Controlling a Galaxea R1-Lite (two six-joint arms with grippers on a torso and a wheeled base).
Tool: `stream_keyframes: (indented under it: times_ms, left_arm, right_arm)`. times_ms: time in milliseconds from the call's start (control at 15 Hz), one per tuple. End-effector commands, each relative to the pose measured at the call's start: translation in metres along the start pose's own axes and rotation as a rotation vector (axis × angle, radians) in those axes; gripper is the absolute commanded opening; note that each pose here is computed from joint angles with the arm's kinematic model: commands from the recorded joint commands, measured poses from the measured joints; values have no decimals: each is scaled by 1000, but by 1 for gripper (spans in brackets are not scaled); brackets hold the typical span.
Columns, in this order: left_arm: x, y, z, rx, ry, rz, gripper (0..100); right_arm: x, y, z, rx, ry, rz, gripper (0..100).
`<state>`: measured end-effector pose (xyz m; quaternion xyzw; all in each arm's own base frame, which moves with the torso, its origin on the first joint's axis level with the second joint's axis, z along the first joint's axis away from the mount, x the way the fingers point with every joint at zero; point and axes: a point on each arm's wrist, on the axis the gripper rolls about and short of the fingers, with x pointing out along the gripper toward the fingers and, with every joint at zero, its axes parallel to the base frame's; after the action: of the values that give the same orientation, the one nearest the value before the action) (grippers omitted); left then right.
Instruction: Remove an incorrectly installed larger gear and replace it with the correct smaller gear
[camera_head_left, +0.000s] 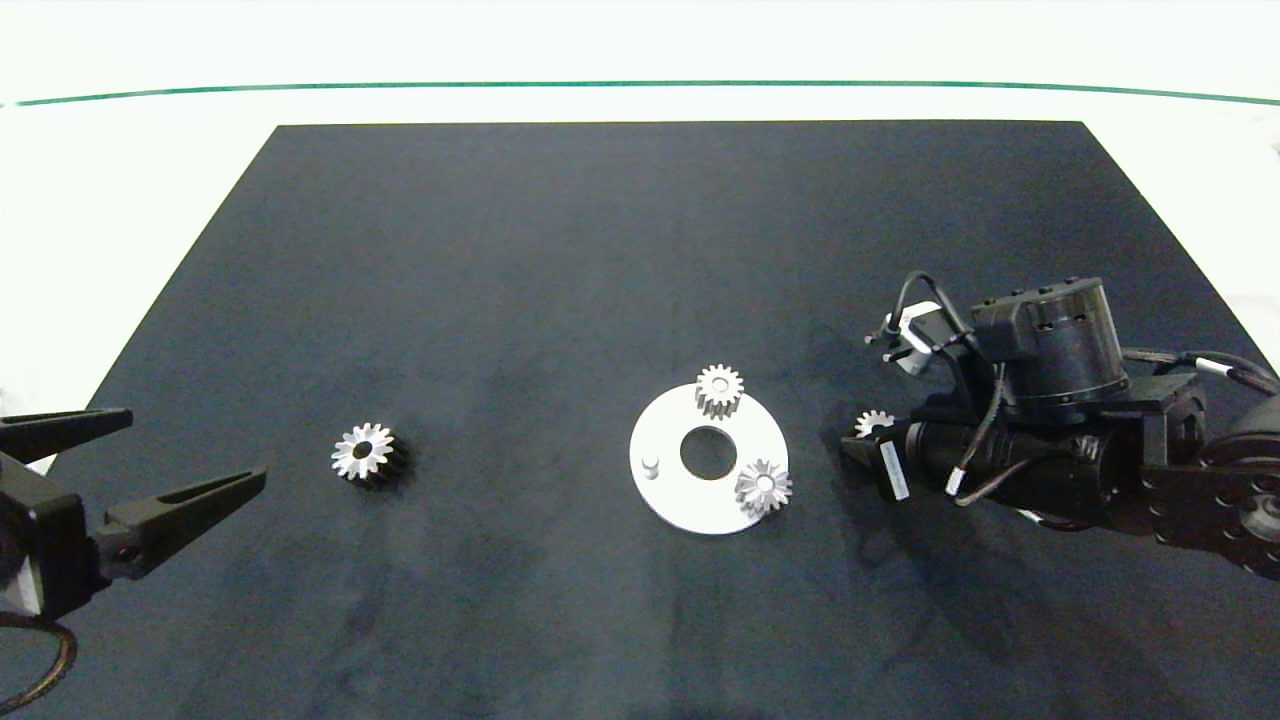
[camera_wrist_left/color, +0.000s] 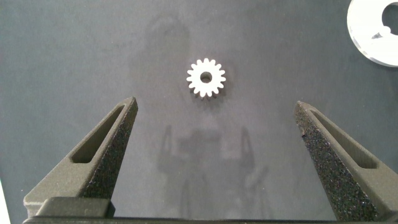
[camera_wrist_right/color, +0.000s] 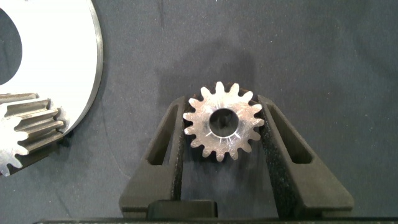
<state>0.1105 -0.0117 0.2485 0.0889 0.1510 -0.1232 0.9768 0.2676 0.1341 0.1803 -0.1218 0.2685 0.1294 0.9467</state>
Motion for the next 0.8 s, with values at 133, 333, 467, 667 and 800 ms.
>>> stream_keyframes:
  times_ms: [133,333,467,667,800]
  left_arm:
    - [0,-1,-5,-3,13,-2,100]
    - [-7,-2,-6,-5,-10,1,100]
    - [-11,-3,-6,-33,-23,7,100]
    - [-22,-5,-8,-65,-60,13,100]
    - [-31,-6,-9,-59,-92,16,100]
  right_arm:
    - [-17,-3,18,9,-88,2,25]
    - [-25,0,33,-23,-141,23,25]
    - [-29,15,40,-45,-168,67,25]
    - [-35,37,50,-75,-196,130,25]
    - [-34,54,57,-104,-188,174,25]
